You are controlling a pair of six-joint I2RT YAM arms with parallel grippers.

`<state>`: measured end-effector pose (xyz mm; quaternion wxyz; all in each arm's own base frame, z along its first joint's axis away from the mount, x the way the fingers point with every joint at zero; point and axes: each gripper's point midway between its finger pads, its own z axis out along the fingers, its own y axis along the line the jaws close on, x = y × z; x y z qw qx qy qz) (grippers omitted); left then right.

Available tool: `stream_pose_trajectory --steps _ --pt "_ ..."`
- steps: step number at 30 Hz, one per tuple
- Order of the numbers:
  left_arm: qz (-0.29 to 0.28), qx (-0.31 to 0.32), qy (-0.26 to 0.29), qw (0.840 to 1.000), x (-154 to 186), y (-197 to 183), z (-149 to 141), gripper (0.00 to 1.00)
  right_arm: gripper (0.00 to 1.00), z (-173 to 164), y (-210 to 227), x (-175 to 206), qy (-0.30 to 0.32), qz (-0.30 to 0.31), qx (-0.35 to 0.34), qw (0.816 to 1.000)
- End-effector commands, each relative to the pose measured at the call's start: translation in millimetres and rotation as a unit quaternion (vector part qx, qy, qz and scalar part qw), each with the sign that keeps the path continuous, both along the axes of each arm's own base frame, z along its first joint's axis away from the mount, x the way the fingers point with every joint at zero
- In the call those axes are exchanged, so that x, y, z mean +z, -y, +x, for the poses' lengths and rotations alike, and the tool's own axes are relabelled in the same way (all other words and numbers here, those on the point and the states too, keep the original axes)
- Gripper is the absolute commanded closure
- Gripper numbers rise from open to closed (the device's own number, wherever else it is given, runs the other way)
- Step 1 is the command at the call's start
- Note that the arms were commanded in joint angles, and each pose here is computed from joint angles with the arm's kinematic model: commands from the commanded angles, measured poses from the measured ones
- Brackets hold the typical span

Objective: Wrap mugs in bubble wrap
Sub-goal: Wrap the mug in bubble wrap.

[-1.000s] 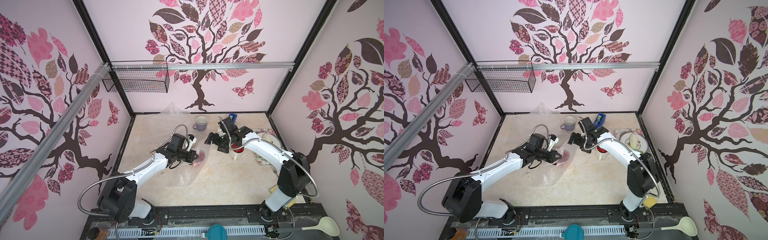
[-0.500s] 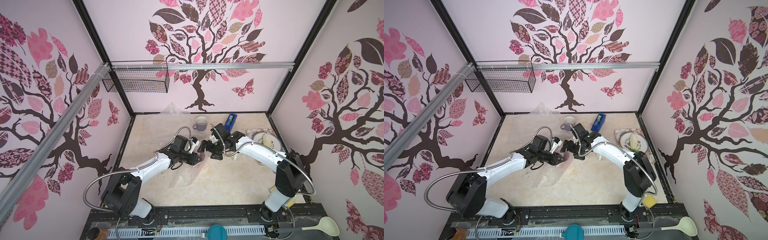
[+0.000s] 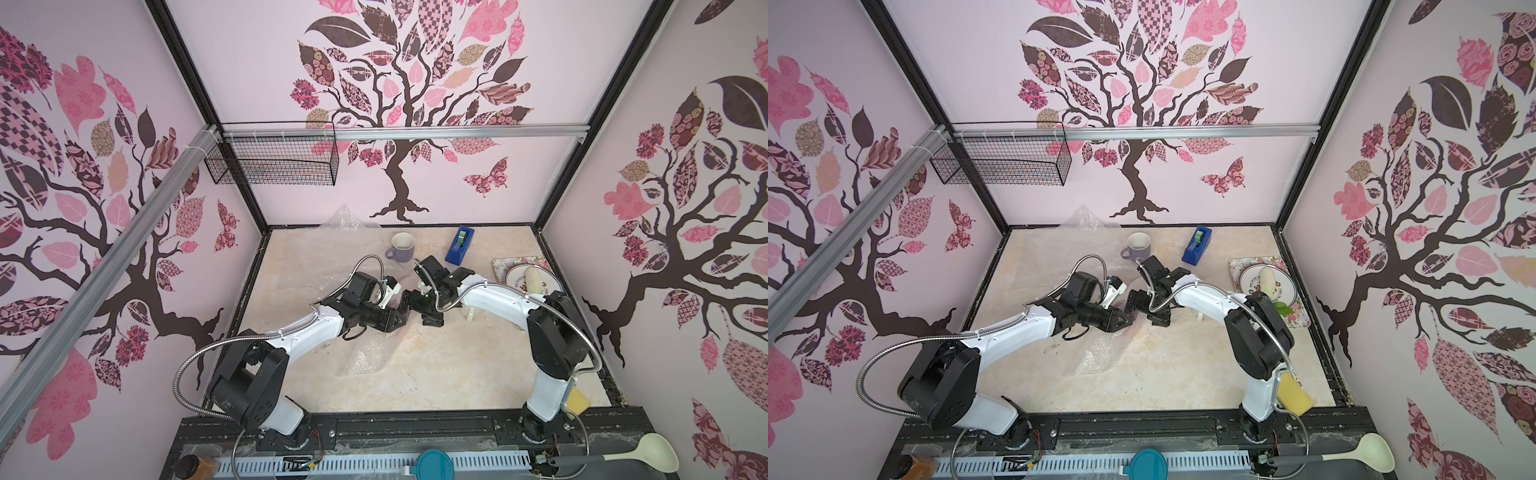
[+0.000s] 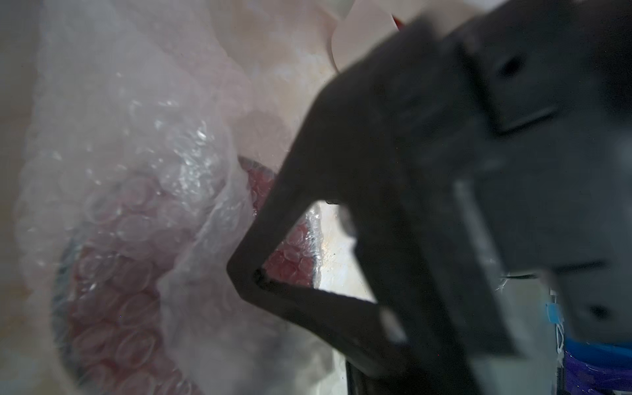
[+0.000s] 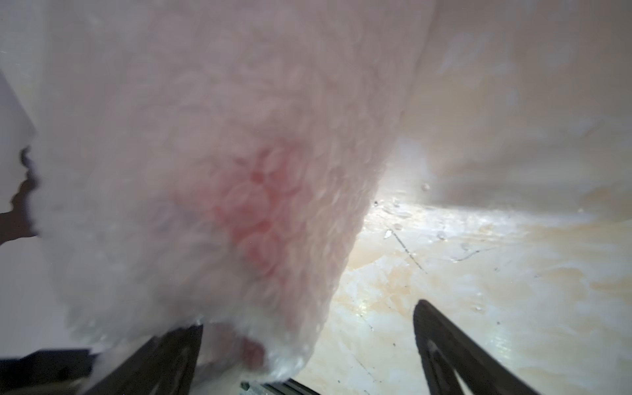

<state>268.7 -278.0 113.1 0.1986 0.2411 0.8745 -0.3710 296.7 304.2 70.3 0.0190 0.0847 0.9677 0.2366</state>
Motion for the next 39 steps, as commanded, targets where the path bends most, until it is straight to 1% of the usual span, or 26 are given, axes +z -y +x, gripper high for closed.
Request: stream_pose_trajectory --steps 1,3,4,7,9,10,11,13,17,18,20,21,23,25,28,31,33,36,39 --pt "-0.018 0.004 0.030 0.999 21.4 4.3 7.8 0.74 0.07 0.1 10.3 -42.9 -0.011 -0.066 0.004 0.998" --pt "-0.032 0.015 0.042 0.998 41.7 4.3 13.6 0.73 0.08 2.0 16.8 -54.8 -0.011 -0.103 0.007 0.995" --pt "-0.038 0.023 0.046 0.998 51.9 2.0 16.1 0.71 0.09 3.9 17.0 -57.3 -0.009 -0.108 0.010 0.994" --pt "-0.073 0.069 0.065 0.993 88.7 -12.0 25.9 0.63 0.11 8.1 23.2 -60.9 -0.004 -0.137 0.014 0.990" --pt "-0.082 0.140 0.076 0.984 105.0 -33.6 40.3 0.49 0.11 7.3 25.1 -63.2 -0.005 -0.142 0.014 0.990" --pt "-0.078 0.171 0.076 0.979 106.7 -43.8 46.9 0.47 0.11 6.5 25.3 -63.9 -0.004 -0.141 0.014 0.990" --pt "-0.075 0.183 0.073 0.978 107.1 -49.0 51.2 0.45 0.12 6.6 24.4 -62.9 -0.002 -0.137 0.013 0.990" --pt "-0.061 0.178 0.053 0.981 98.7 -50.3 54.4 0.45 0.12 5.4 24.1 -60.9 -0.002 -0.136 0.013 0.991" --pt "-0.021 0.127 -0.012 0.992 51.5 -40.2 46.5 0.47 0.12 7.1 22.4 -52.5 0.006 -0.127 0.012 0.992" --pt "-0.008 0.117 -0.028 0.993 39.5 -39.5 43.8 0.50 0.12 7.3 20.9 -50.4 0.007 -0.123 0.012 0.992" --pt "0.034 0.123 -0.047 0.991 15.9 -45.8 45.4 0.57 0.12 8.4 18.5 -47.6 0.009 -0.118 0.011 0.993" --pt "0.054 0.123 -0.058 0.989 6.2 -49.7 44.6 0.59 0.12 8.3 17.1 -46.7 0.008 -0.114 0.011 0.993" --pt "0.077 0.131 -0.062 0.986 -3.2 -55.2 45.6 0.61 0.12 8.4 16.8 -45.8 0.007 -0.112 0.010 0.994" --pt "0.084 0.137 -0.059 0.985 -8.4 -57.0 48.1 0.61 0.12 8.3 16.3 -44.3 0.008 -0.111 0.010 0.994" --pt "0.108 0.146 -0.073 0.981 -20.8 -62.5 46.8 0.61 0.12 9.2 15.4 -38.9 0.013 -0.106 0.008 0.994" --pt "0.111 0.136 -0.082 0.981 -29.8 -57.3 42.9 0.61 0.12 12.2 12.5 -30.7 0.020 -0.096 0.006 0.995" --pt "0.127 0.128 -0.087 0.980 -38.7 -55.3 39.7 0.61 0.11 15.1 10.1 -22.2 0.027 -0.091 0.006 0.995" --pt "0.170 0.122 -0.103 0.972 -53.6 -59.9 34.8 0.62 0.08 21.1 9.6 3.1 0.049 -0.083 0.000 0.995" --pt "0.174 0.122 -0.095 0.973 -53.8 -57.5 34.8 0.62 0.05 28.2 17.1 38.6 0.083 -0.068 -0.016 0.994"
